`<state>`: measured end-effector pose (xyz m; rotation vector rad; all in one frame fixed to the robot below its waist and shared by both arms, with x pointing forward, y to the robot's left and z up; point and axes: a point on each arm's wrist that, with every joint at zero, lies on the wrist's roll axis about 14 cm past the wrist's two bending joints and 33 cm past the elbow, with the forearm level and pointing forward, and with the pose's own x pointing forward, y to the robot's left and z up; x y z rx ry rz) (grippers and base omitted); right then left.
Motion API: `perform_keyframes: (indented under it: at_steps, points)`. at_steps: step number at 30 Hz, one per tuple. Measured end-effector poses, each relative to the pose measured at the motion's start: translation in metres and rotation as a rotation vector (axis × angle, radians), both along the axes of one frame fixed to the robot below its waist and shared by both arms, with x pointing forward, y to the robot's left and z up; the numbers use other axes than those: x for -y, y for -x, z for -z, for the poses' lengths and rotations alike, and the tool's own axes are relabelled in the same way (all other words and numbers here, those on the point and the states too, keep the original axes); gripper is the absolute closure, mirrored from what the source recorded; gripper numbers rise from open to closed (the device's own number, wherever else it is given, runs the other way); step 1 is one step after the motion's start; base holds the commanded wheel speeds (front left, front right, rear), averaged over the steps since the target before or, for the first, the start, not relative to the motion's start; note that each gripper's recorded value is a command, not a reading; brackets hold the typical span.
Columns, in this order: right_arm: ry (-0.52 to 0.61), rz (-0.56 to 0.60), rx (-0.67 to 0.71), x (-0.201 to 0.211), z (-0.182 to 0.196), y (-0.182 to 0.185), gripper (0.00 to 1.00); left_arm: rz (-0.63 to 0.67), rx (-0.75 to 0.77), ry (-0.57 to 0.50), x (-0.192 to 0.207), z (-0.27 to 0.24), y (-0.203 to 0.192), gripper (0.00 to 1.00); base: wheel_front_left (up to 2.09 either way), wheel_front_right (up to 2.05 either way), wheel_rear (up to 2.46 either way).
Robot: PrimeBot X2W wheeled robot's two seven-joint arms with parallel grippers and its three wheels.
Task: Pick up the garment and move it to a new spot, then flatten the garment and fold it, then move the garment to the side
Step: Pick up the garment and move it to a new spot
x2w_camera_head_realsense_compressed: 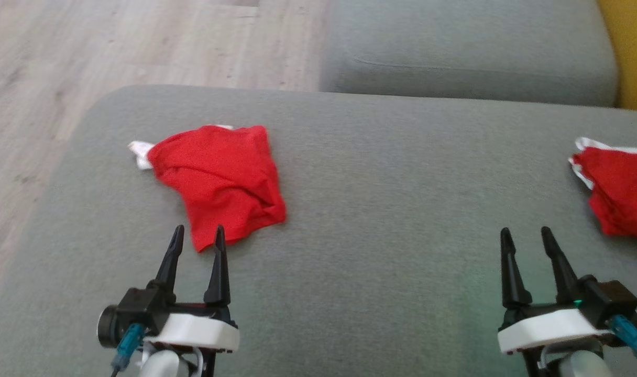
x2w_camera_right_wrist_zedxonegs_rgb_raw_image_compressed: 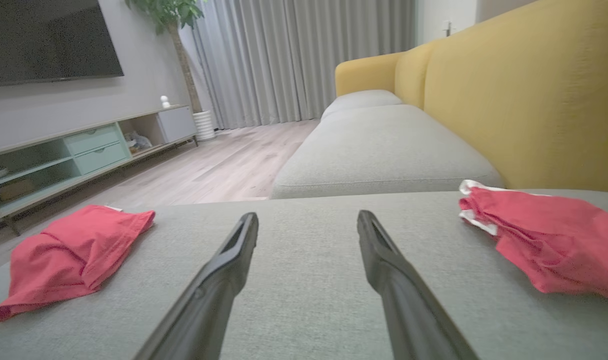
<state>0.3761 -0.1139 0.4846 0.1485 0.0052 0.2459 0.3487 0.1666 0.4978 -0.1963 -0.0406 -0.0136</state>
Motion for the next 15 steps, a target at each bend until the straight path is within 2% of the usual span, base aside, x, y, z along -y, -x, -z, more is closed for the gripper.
perform_keyframes:
  at_steps: [15]
  points:
    - [-0.032, -0.285, 0.004, -0.096, -0.006, 0.004, 0.00, -0.223, 0.008, -0.018, -0.069, -0.001, 0.043, 0.00, 0.00, 0.00, 0.00]
